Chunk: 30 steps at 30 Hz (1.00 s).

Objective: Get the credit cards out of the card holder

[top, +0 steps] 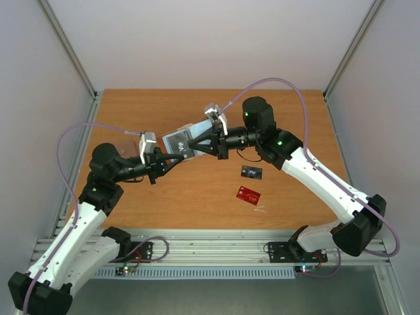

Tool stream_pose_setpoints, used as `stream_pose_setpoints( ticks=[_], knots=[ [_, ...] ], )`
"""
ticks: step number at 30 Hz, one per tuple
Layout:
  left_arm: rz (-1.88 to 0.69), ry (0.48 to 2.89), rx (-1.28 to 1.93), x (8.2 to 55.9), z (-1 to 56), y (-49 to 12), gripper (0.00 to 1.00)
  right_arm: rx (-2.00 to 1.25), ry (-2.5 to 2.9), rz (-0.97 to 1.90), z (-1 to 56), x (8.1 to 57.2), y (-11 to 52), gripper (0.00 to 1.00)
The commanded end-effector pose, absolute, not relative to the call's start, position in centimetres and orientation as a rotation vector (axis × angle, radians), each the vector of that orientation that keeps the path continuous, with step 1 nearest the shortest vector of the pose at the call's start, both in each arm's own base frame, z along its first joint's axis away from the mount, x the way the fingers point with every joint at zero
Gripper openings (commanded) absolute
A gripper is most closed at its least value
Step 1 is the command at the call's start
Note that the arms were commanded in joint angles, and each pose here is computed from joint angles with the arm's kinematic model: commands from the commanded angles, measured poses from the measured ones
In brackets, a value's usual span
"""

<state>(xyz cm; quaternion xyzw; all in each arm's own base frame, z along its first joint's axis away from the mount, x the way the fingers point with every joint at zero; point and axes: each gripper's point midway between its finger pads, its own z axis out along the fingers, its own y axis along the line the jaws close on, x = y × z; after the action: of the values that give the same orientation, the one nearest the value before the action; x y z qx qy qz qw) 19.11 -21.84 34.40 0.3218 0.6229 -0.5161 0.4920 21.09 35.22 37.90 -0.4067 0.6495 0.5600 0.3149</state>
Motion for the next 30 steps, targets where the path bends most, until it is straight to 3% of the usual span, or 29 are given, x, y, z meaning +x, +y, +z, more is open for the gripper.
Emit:
stream_pose_setpoints(
  ticks=[1,2,5,15,20,24,30],
  knots=[
    [-1.246,1.379,0.861,17.9,36.3,-22.1,0.13,-1.172,1.617,1.501,38.9,18.8,34.9,0.01],
    [-1.244,1.378,0.860,17.8,36.4,-22.1,0.20,-1.173,1.636,1.492,38.7,18.8,34.7,0.01],
    [-1.242,1.373,0.866,17.7,36.3,-22.1,0.26,-1.189,1.668,1.453,38.3,18.6,34.1,0.01],
    [-1.209,1.377,0.842,17.6,36.3,-21.6,0.27,-1.156,1.756,1.343,37.9,19.7,31.0,0.01],
    [-1.205,1.384,0.835,17.9,36.1,-21.6,0.20,-1.190,1.741,1.368,38.7,18.9,30.8,0.01],
    [-1.211,1.386,0.841,17.9,36.1,-21.8,0.28,-1.201,1.729,1.402,38.9,18.8,31.1,0.01],
    [-1.225,1.371,0.852,17.9,36.2,-22.0,0.27,-1.191,1.718,1.447,39.1,19.1,31.9,0.01]
  ],
)
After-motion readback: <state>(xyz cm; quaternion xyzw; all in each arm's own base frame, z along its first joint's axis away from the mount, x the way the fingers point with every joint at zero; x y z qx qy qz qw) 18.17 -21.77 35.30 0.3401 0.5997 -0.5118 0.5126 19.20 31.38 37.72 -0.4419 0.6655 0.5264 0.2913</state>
